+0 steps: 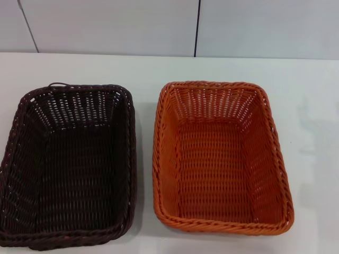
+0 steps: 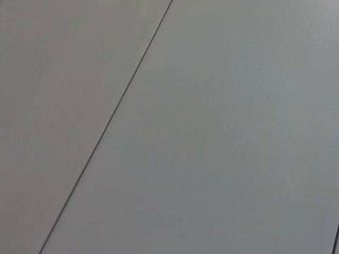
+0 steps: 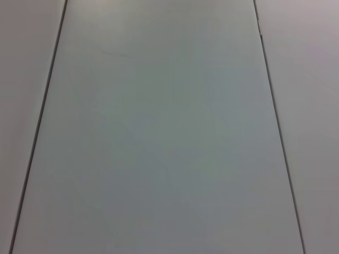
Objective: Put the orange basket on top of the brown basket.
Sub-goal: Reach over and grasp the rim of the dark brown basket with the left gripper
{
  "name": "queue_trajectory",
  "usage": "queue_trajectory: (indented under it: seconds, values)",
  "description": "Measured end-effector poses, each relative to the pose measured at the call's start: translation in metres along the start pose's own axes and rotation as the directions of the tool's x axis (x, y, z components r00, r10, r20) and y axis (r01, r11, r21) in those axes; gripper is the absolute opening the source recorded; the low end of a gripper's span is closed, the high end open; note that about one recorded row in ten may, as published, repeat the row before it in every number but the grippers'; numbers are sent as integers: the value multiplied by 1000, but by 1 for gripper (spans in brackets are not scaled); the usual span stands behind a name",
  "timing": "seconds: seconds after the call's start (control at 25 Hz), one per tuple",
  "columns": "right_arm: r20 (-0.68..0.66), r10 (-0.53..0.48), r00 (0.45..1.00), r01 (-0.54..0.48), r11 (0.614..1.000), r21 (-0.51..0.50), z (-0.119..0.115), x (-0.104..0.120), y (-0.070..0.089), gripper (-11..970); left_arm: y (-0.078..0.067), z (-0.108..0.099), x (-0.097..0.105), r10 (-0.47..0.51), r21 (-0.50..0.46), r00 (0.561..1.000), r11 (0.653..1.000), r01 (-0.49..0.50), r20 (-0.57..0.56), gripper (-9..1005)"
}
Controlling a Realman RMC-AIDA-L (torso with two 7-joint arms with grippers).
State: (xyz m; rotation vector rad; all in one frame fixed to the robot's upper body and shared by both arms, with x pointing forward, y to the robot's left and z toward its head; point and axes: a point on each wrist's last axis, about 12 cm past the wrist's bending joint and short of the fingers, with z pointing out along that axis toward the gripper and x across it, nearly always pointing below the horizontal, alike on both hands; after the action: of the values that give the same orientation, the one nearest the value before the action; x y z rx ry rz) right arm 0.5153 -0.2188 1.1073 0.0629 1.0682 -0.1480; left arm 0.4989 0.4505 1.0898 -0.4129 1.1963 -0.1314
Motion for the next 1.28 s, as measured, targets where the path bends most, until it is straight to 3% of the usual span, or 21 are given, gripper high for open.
queue_trajectory:
  seconds: [0.92,1.28]
  values:
    - [3,42,999,-42,999,-10,8,3,2,743,-1,0,1,1,3,1000,1000,-1,-9,831]
    - [-5,46,999,-46,999,-5,8,4,2,743,-3,7,-1,-22,57,998,998,25,-50,830]
